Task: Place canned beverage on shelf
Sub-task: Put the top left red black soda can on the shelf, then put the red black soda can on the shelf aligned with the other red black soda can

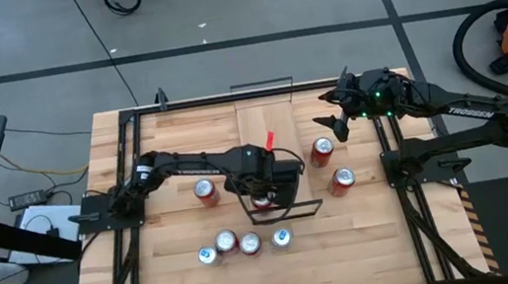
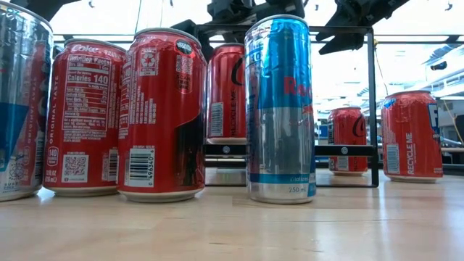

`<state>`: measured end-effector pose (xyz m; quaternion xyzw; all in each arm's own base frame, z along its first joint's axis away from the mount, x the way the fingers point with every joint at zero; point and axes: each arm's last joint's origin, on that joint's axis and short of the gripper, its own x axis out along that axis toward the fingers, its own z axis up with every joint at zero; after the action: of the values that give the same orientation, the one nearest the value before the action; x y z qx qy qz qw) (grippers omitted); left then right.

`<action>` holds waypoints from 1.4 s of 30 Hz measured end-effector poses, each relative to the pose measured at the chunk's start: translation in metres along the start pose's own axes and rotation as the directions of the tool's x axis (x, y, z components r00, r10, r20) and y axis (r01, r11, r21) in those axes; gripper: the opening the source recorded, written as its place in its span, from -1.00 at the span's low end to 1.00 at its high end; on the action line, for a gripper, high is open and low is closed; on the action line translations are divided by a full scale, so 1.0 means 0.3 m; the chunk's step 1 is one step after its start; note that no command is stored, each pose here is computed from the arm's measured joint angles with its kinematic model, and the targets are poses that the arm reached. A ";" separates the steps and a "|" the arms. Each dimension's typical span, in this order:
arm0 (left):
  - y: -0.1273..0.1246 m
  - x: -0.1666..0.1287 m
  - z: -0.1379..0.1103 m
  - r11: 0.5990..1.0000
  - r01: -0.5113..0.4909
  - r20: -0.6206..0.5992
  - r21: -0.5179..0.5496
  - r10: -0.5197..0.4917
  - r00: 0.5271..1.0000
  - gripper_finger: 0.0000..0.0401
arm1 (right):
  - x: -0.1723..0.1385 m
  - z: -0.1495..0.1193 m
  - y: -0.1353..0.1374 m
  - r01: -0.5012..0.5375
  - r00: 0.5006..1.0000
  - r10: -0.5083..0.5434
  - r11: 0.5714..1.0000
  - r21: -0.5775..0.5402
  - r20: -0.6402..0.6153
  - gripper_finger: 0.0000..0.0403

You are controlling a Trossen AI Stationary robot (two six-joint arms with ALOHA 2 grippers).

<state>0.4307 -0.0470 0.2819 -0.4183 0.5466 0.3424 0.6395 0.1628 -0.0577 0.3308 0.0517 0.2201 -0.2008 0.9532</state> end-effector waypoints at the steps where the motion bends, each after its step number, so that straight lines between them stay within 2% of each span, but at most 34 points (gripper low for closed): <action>1: 0.000 -0.003 0.001 1.000 0.003 0.001 0.004 -0.003 1.000 0.86 | 0.000 0.000 0.000 0.000 1.000 0.000 1.000 0.000 0.000 0.73; 6: 0.004 -0.029 0.022 1.000 0.014 0.011 0.003 -0.014 1.000 0.87 | 0.000 -0.004 0.000 0.001 1.000 -0.001 1.000 0.000 -0.012 0.73; 11: 0.007 -0.077 0.050 0.998 0.052 0.030 0.035 -0.053 0.998 0.86 | 0.005 -0.036 -0.001 0.004 0.993 -0.005 1.000 -0.006 -0.116 0.73; 17: 0.017 -0.126 0.101 0.991 0.097 0.059 0.094 -0.103 0.993 0.86 | 0.041 -0.069 0.009 -0.112 0.962 0.113 0.993 0.018 -0.248 0.73; 26: 0.041 -0.177 0.165 0.964 0.121 0.098 0.238 -0.147 0.984 0.86 | 0.103 -0.131 0.016 -0.168 0.915 0.171 0.985 0.041 -0.366 0.77; 31: 0.088 -0.234 0.166 0.935 0.063 0.126 0.350 -0.114 0.985 0.86 | 0.128 -0.187 0.018 -0.191 0.885 0.188 0.981 0.036 -0.425 0.88; 35: 0.141 -0.316 0.161 0.902 -0.015 0.215 0.432 -0.087 0.973 0.86 | 0.144 -0.190 0.010 -0.146 0.895 0.131 0.989 -0.004 -0.426 0.97; 42: 0.210 -0.440 0.139 0.808 -0.159 0.373 0.568 -0.080 0.924 0.86 | 0.210 -0.197 0.006 -0.135 0.890 0.105 0.990 -0.037 -0.444 0.98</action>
<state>0.3695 0.0197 0.4040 -0.1138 0.5001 0.2441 0.8230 0.1918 -0.0676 0.2499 0.0774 0.4333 -0.1171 0.8903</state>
